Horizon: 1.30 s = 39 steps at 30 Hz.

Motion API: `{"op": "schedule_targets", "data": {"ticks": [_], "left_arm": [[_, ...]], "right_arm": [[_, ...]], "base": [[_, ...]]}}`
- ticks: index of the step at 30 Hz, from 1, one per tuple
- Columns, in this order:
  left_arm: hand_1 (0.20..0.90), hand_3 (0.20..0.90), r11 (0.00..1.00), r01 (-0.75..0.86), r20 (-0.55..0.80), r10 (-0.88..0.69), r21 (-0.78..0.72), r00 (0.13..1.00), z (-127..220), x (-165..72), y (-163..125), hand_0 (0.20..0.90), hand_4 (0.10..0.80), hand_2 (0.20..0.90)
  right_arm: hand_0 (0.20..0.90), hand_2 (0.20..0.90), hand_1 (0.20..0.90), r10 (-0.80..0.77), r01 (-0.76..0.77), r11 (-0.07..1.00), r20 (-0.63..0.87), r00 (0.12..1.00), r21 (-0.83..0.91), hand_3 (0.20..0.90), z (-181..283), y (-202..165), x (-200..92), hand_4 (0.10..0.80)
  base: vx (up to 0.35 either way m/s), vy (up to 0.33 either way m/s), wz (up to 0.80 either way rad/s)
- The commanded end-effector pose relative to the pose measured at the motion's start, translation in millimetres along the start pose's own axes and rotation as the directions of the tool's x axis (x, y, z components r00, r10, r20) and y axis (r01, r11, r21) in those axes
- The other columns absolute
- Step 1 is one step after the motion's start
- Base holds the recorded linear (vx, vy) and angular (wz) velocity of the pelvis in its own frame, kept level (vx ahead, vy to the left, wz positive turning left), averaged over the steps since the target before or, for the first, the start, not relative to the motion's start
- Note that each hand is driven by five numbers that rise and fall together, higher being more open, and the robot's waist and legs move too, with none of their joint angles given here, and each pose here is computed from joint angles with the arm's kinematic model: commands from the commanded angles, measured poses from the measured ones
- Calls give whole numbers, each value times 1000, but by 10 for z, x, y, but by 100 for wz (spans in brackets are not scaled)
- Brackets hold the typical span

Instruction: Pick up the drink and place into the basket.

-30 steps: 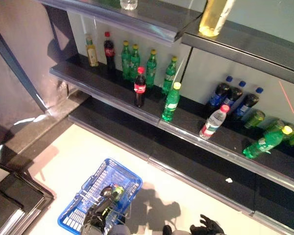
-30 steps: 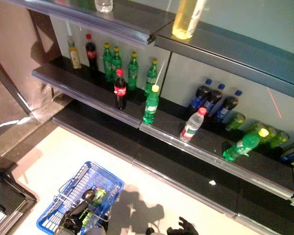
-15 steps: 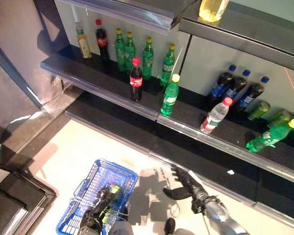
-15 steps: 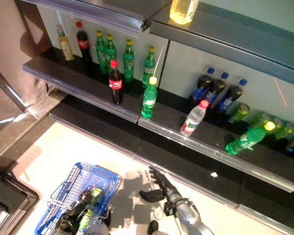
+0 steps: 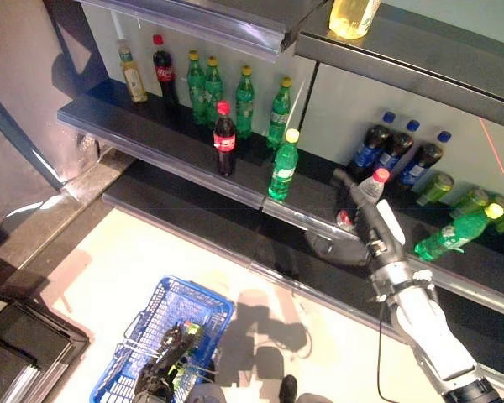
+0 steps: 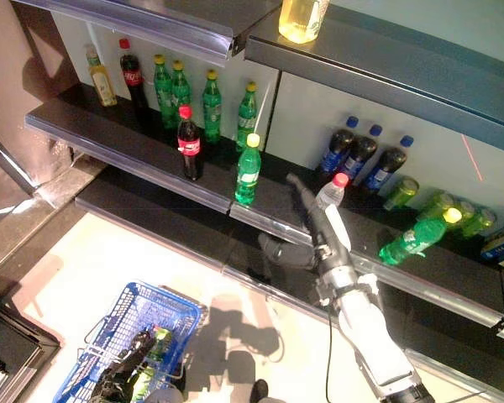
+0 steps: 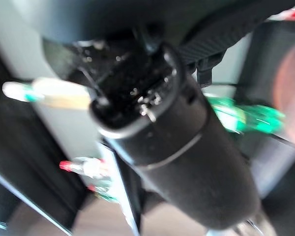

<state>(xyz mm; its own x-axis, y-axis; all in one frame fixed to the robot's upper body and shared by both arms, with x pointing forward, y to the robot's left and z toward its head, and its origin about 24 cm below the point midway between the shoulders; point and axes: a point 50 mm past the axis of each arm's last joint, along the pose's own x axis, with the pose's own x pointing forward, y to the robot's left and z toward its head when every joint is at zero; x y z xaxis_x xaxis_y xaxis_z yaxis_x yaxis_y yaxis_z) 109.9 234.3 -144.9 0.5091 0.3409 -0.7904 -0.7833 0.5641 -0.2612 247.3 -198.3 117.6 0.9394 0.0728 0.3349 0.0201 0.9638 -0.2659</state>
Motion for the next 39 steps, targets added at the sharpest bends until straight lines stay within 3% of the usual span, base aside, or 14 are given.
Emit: {"op": "schedule_targets", "data": {"ticks": [1,6,11,25,39], "left_arm": [[300,200,989,105,53,-111,102,992,-17,-45,-75,300,100,300],[300,200,987,104,26,-108,123,994,-102,-75,-31,300,100,300],[300,200,983,113,8,-115,147,993,-100,-65,-43,300,100,300],[300,200,951,268,68,-281,156,957,99,-8,-539,300,100,300],[300,200,921,363,156,-383,144,911,353,10,-916,300,100,300]], "right_arm": [[900,900,900,-221,230,973,242,945,-10,900,432,-230,118,800],[900,900,900,-487,502,865,219,845,-12,900,338,-422,117,800],[900,900,900,-603,619,785,205,771,-17,900,282,-499,119,800],[900,900,900,-651,651,757,139,747,48,900,157,-350,344,800],[900,900,900,-735,704,678,191,651,208,900,466,-383,764,800]], "base": [[67,23,0],[72,26,5],[3,13,1],[-63,33,7],[-53,5,0]]}}
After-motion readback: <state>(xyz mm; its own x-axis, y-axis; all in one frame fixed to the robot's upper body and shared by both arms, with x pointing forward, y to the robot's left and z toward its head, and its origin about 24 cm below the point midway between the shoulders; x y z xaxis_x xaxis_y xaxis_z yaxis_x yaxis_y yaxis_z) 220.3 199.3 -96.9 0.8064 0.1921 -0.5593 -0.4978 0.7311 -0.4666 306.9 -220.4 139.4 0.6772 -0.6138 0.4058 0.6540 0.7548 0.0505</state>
